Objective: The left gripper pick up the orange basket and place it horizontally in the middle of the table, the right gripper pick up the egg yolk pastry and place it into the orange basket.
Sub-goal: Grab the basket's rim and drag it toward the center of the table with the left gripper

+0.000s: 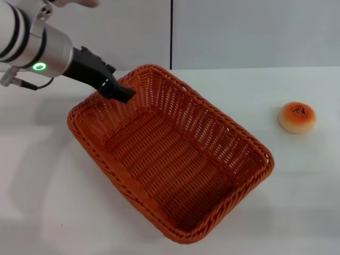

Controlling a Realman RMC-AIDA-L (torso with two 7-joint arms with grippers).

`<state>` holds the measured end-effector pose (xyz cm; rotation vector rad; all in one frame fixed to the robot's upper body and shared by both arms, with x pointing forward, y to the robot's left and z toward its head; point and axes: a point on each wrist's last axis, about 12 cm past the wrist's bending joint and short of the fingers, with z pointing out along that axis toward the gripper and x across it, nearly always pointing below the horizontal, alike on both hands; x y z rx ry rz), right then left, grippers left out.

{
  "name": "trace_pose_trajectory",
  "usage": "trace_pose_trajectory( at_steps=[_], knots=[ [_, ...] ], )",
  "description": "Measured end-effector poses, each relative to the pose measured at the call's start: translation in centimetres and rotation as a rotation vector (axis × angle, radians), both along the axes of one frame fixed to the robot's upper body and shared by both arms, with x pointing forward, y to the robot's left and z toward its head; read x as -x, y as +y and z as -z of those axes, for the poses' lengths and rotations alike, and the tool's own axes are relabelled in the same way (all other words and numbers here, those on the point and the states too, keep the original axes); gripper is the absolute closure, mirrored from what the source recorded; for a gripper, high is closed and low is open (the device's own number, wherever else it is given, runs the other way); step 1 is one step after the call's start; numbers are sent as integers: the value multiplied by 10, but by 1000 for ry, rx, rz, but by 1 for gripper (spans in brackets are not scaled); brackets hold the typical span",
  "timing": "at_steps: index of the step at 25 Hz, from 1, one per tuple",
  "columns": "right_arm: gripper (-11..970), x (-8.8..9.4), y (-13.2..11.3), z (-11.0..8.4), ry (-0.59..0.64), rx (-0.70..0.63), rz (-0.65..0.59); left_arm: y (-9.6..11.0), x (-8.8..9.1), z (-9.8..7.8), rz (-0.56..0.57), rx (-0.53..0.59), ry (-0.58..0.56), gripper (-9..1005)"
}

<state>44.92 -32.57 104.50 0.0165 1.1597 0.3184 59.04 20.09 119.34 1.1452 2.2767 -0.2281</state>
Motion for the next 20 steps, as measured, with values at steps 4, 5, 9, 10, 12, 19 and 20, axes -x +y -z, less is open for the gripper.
trace_pose_trajectory(
  at_steps=[4, 5, 9, 10, 12, 19, 20],
  knots=[
    [543, 0, 0, 1, 5, 0, 1, -7, -4, 7, 18, -35, -1, 286],
    [543, 0, 0, 1, 5, 0, 2, -8, -5, 9, 19, -40, 5, 286],
    [543, 0, -1, 1, 11, 0, 5, -10, -9, 12, 16, -48, 6, 286],
    [543, 0, -1, 2, 14, 1, 6, -11, -10, 11, 15, -46, -6, 286],
    [543, -1, -1, 2, 18, 2, 7, -11, -11, 11, 14, -45, -15, 286],
    [543, -3, -3, 1, 18, 14, 8, -8, -16, 19, -5, -83, -31, 287],
    [543, -3, -3, 1, 18, 16, 8, -7, -16, 21, -7, -91, -24, 287]
  ],
)
